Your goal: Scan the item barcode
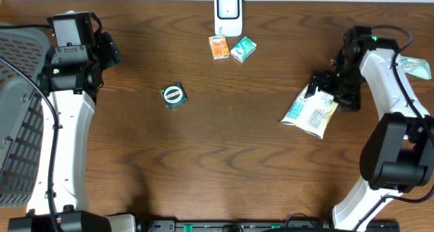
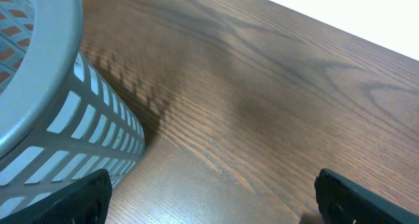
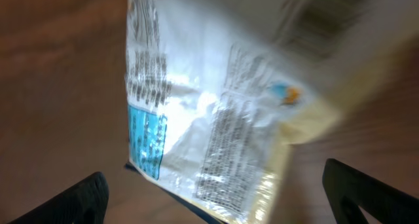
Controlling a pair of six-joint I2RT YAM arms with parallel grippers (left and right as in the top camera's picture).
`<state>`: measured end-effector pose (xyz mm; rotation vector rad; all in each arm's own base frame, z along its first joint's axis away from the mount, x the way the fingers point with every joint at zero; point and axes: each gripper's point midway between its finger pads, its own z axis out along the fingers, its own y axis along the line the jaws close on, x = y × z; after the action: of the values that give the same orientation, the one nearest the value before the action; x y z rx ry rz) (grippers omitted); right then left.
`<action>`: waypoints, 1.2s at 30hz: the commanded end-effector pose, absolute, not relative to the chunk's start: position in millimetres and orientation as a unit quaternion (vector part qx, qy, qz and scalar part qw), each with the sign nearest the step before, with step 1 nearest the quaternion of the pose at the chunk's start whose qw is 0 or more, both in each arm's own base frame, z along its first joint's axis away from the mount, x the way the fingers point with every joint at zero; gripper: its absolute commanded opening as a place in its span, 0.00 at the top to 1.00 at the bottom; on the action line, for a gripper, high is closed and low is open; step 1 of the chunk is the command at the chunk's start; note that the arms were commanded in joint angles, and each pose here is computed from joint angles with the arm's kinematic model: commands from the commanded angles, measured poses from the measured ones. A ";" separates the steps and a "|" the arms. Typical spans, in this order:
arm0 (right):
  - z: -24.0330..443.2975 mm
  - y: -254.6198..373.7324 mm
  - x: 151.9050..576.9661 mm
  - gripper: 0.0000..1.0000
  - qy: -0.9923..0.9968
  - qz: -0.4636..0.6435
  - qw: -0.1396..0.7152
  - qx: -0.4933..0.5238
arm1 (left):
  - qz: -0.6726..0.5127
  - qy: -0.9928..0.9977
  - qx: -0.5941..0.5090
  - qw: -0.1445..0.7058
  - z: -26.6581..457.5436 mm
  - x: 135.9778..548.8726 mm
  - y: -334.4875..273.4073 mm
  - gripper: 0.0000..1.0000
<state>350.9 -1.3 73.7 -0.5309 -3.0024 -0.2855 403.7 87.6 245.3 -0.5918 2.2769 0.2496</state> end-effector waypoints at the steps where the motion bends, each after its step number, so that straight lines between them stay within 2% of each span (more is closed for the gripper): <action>1: 59.6 23.9 339.5 0.01 -0.970 -0.181 0.055 -0.153 | 0.105 0.891 -0.229 0.378 246.2 404.6 91.0 0.02; 10: 14.4 14.9 315.0 0.01 -0.964 -0.175 0.071 -0.187 | 0.105 0.891 -0.229 0.378 246.2 404.6 91.0 0.02; 16: 6.7 14.9 314.8 0.01 -0.965 -0.175 0.063 -0.186 | 0.105 0.891 -0.229 0.378 246.2 404.6 91.0 0.02; 18: 6.6 13.8 321.1 0.18 -0.966 -0.176 0.051 -0.185 | 0.105 0.891 -0.229 0.378 246.2 404.6 91.0 0.02; 20: 8.1 11.1 332.7 0.45 -0.967 -0.177 0.028 -0.182 | 0.105 0.891 -0.229 0.378 246.2 404.6 91.0 0.02; 21: 10.0 9.3 339.3 0.55 -0.967 -0.178 0.016 -0.182 | 0.105 0.891 -0.229 0.378 246.2 404.6 91.0 0.02; 26: 36.4 -2.5 389.1 0.64 -0.969 -0.178 -0.071 -0.155 | 0.105 0.891 -0.229 0.378 246.2 404.6 91.0 0.03; 31: 81.2 -17.0 441.1 0.83 -0.963 -0.165 -0.163 -0.136 | 0.105 0.891 -0.229 0.378 246.2 404.6 91.0 0.02; 32: 89.6 -18.0 448.5 0.83 -0.961 -0.165 -0.176 -0.133 | 0.105 0.891 -0.229 0.378 246.2 404.6 91.0 0.02; 36: 121.3 -7.8 466.1 0.73 -0.954 -0.185 -0.205 -0.115 | 0.105 0.891 -0.229 0.378 246.2 404.6 91.0 0.02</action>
<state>456.9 -14.7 104.1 -0.4687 -3.4364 -0.6166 403.7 87.6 245.2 -0.5920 2.2772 0.2502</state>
